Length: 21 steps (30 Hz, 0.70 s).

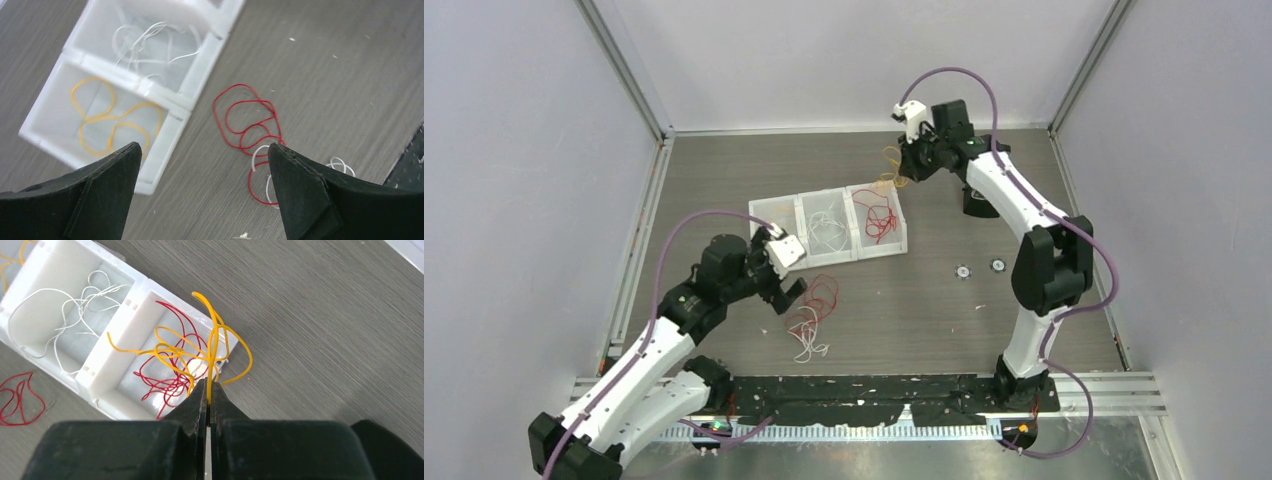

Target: Untangle the cables

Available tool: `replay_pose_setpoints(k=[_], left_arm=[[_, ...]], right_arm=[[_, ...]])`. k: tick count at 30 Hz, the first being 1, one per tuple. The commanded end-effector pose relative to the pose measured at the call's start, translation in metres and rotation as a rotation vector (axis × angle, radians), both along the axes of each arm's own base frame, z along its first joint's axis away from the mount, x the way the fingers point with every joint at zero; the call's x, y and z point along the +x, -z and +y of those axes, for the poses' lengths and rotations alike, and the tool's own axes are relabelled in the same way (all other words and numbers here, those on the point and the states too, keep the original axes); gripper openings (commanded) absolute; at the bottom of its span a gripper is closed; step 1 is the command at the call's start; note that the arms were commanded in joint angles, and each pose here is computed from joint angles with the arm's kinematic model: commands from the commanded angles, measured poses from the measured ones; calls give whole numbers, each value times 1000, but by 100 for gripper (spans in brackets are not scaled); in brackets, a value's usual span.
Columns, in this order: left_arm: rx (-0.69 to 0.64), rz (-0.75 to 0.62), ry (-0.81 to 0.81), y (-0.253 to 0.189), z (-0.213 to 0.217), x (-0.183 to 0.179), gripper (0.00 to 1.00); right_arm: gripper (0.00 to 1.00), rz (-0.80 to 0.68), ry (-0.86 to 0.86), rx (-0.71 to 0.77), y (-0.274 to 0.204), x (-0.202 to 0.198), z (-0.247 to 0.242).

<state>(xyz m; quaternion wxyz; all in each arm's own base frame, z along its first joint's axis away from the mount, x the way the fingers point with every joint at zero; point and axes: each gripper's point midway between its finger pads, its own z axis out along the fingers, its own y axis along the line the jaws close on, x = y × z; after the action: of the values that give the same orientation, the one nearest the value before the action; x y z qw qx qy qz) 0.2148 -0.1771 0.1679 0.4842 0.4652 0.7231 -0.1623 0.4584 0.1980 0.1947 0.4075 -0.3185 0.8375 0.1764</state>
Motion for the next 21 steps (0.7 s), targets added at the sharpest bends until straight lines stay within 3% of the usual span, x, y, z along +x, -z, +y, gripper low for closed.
replay_pose_setpoints(k=[1, 9, 14, 18, 21], left_arm=[[-109, 98, -194, -24, 24, 16, 100], [-134, 78, -323, -46, 50, 36, 99], [-120, 130, -316, -32, 53, 25, 100], [-122, 171, -276, -20, 52, 16, 100], [-64, 172, -68, -6, 38, 0, 100]], right_arm=[[6, -28, 18, -92, 10, 16, 14], [5, 62, -74, -296, 88, 5, 36], [8, 130, -182, -313, 103, -23, 49], [32, 135, -215, -299, 76, -39, 45], [50, 116, -236, -245, 40, -54, 44]])
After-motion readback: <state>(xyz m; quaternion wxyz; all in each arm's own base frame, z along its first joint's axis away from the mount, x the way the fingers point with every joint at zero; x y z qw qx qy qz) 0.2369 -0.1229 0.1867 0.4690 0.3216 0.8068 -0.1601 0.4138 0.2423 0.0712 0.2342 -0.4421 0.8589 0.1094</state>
